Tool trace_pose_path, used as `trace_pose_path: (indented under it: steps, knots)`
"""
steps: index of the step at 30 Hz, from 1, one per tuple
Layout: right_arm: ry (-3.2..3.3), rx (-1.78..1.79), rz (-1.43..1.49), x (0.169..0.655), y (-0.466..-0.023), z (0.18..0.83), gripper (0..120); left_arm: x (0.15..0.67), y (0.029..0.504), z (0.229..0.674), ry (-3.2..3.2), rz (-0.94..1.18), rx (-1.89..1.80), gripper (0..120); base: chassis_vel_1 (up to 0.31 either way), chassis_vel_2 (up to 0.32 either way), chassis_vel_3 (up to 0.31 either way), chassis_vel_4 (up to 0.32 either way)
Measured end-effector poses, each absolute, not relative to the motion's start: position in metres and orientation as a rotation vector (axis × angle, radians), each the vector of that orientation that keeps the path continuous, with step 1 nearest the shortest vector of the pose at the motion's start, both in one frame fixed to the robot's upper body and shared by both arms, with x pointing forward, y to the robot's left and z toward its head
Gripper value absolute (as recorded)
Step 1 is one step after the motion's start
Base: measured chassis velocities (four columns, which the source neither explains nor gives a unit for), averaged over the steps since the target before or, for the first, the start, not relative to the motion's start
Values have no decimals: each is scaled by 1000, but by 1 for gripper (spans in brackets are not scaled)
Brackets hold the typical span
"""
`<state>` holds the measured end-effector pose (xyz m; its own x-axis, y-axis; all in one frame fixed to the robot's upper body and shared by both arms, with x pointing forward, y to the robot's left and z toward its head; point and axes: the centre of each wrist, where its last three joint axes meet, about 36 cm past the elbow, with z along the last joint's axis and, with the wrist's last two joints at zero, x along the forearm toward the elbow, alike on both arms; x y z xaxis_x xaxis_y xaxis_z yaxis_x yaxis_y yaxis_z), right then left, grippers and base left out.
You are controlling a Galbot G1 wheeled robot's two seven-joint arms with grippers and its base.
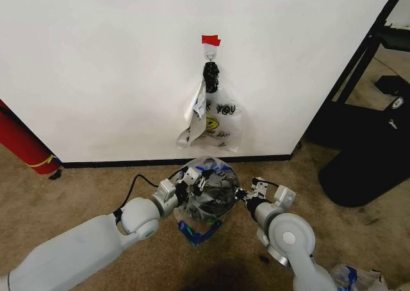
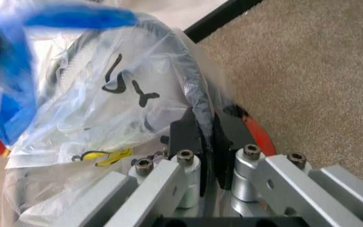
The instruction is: Pick up the garbage bag from the wall and place it over the trash bin.
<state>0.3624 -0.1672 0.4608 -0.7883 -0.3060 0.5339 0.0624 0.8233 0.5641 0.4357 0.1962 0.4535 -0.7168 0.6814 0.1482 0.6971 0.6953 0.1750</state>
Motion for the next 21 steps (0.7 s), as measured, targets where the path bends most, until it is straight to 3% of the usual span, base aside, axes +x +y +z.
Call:
trace_pose_path:
  steps: [21]
  knots:
    - [-2430, 318, -622, 325, -169, 463, 1, 500, 228, 467, -2800, -309, -1034, 0, 0, 0, 0, 0]
